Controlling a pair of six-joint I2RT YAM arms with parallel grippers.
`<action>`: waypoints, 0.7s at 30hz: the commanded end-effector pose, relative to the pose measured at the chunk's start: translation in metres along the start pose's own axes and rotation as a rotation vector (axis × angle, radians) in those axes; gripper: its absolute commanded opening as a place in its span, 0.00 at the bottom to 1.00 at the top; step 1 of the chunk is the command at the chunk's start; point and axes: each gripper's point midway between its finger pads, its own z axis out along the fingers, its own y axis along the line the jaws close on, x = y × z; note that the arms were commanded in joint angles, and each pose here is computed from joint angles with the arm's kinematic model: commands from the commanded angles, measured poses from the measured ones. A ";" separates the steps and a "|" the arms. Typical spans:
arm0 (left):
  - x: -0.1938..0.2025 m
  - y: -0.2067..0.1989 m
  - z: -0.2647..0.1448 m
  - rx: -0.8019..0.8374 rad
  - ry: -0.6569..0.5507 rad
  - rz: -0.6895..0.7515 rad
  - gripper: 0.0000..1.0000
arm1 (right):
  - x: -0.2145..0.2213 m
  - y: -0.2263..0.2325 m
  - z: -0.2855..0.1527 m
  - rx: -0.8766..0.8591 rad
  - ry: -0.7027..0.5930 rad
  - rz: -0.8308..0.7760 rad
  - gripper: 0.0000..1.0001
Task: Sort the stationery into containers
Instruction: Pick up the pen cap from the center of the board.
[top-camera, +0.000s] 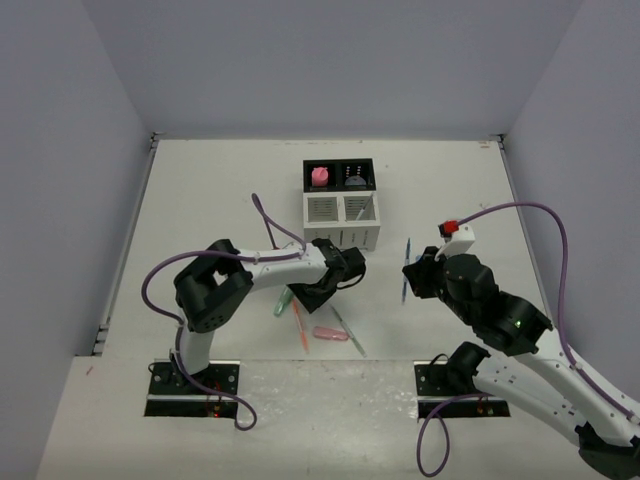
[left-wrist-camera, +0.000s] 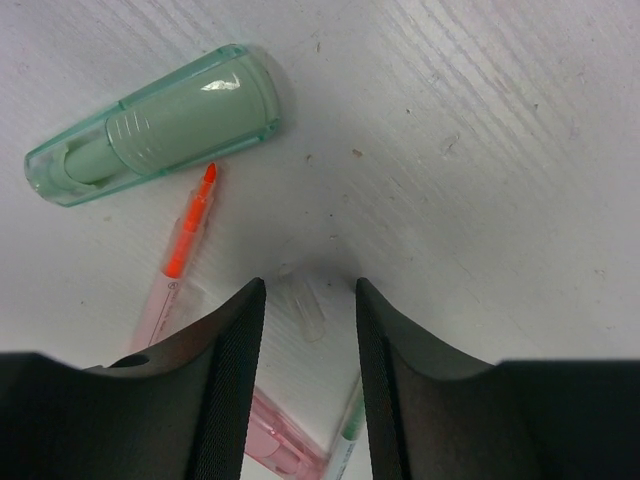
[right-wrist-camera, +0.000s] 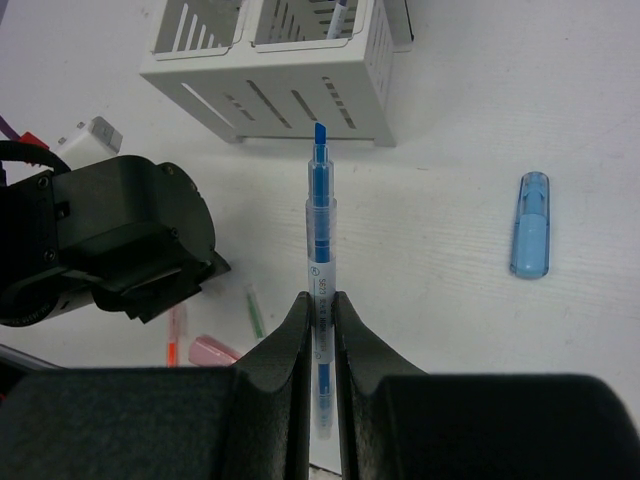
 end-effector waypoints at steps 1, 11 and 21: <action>0.003 0.001 -0.002 0.013 0.038 -0.001 0.40 | -0.006 0.003 0.002 -0.011 -0.022 0.002 0.00; 0.005 0.010 0.004 0.008 0.056 0.001 0.00 | -0.005 0.002 0.002 -0.003 -0.019 0.002 0.00; -0.063 -0.026 -0.080 0.429 -0.156 0.105 0.00 | -0.005 0.039 -0.014 -0.244 -0.022 -0.004 0.00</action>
